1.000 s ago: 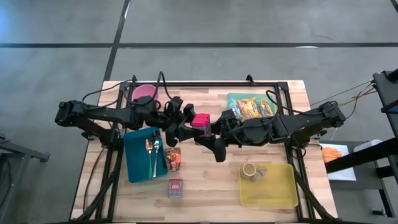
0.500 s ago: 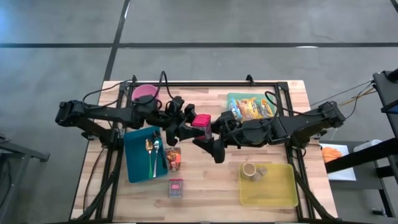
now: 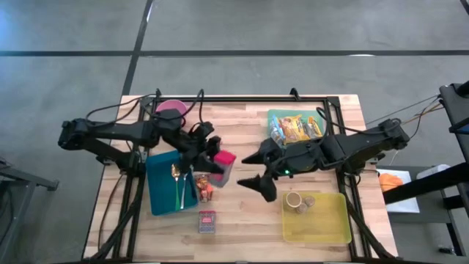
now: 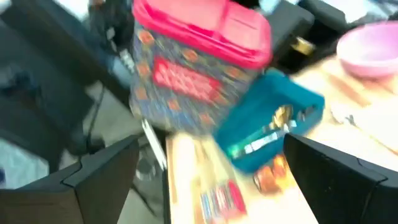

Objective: Pick & Place Food Item
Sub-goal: Put the right red spice can into the yellow bin

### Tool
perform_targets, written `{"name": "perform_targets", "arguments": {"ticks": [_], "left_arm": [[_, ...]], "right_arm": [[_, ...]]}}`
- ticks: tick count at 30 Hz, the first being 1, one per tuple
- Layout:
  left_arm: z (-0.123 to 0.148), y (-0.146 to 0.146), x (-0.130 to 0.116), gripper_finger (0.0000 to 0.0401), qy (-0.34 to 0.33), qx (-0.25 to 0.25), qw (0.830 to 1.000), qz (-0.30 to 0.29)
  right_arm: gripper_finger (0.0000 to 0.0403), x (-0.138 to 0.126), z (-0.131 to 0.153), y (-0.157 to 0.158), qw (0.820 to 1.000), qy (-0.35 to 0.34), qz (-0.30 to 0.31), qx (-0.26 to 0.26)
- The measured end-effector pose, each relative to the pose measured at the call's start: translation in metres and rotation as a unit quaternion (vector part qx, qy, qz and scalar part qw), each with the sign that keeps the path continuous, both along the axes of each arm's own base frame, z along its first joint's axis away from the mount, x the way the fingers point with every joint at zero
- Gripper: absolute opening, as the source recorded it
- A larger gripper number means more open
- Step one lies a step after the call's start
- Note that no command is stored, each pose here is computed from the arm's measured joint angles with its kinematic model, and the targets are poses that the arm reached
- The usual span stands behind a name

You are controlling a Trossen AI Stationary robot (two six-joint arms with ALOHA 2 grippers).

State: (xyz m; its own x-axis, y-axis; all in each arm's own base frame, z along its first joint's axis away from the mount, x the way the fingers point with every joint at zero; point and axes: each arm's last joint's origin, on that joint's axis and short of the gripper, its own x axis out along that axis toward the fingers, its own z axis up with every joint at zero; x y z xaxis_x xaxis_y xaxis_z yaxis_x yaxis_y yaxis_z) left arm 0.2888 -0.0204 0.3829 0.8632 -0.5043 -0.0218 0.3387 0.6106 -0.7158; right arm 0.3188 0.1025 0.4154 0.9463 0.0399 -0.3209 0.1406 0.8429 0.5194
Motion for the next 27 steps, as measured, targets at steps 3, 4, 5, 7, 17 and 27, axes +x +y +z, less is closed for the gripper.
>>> {"name": "perform_targets", "arguments": {"ticks": [3, 4, 5, 7, 17, 27], "left_arm": [[-0.003, -0.002, -0.004, 0.0281, 0.033, -0.016, 0.998, -0.046], [-0.003, -0.002, -0.005, 0.0281, 0.039, -0.021, 0.997, -0.059], [-0.004, -0.003, -0.005, 0.0281, 0.046, -0.028, 0.996, -0.071], [-0.005, -0.006, -0.004, 0.0281, 0.055, -0.038, 0.993, -0.094], [-0.013, -0.017, 0.001, 0.0281, 0.089, -0.059, 0.983, -0.15], [-0.031, -0.021, 0.022, 0.0281, 0.119, -0.083, 0.969, -0.201]], "right_arm": [[0.039, -0.004, -0.002, 0.001, 0.999, 0.026, 0.035, -0.024], [0.0391, -0.004, -0.002, 0.001, 0.998, 0.029, 0.046, -0.033], [0.0391, -0.005, -0.001, 0.001, 0.997, 0.028, 0.06, -0.042], [0.0391, -0.005, 0.003, 0.002, 0.994, 0.018, 0.086, -0.063], [0.0391, -0.007, 0.02, 0.001, 0.969, -0.03, 0.138, -0.201], [0.0391, 0.0, 0.019, -0.002, 0.956, -0.052, 0.165, -0.236]]}}
